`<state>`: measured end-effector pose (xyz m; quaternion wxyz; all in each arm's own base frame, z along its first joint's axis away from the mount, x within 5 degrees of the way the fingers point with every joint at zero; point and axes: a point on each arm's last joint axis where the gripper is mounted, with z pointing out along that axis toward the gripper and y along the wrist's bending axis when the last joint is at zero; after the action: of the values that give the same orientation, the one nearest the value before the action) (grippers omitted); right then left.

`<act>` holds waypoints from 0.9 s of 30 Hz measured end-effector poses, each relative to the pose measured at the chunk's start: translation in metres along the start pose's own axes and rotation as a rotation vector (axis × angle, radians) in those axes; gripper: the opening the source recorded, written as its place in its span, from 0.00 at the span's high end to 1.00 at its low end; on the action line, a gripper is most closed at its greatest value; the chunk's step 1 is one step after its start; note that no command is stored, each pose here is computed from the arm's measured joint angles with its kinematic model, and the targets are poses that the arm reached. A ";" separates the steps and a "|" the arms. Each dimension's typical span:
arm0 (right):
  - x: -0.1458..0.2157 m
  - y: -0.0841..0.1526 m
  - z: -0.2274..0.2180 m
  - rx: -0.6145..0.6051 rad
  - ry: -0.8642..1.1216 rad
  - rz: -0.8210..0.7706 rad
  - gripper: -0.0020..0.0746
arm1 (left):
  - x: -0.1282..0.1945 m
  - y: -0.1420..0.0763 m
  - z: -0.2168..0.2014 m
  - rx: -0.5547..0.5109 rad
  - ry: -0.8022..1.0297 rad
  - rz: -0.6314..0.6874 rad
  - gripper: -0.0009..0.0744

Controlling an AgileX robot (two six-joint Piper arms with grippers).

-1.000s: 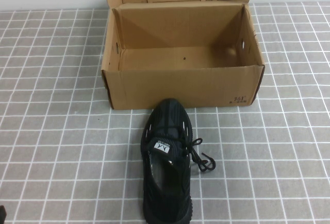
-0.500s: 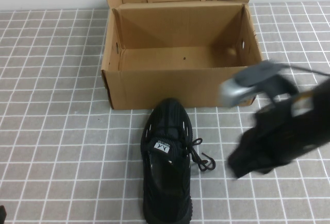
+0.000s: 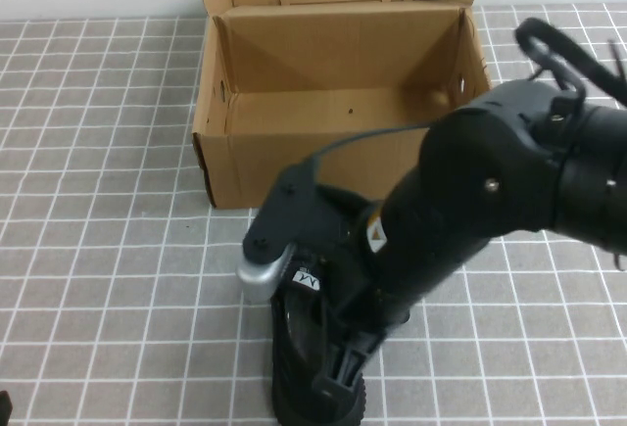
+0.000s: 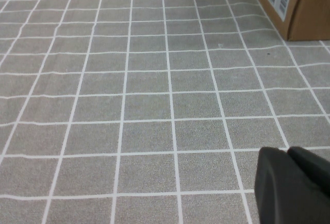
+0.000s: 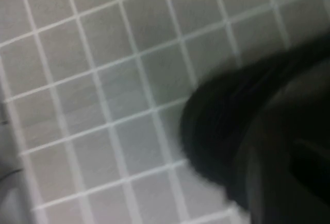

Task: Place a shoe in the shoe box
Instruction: Pick up the shoe from the table

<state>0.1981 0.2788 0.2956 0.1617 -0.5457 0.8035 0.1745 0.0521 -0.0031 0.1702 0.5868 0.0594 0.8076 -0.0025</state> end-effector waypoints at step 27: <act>-0.014 -0.039 0.045 0.289 -0.037 -0.281 0.37 | 0.000 0.000 0.000 -0.001 0.000 0.000 0.99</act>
<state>0.2429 0.2977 0.2583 0.2757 -0.6202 0.7331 0.0428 0.0521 -0.0031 0.1702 0.5868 0.0588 0.8076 -0.0021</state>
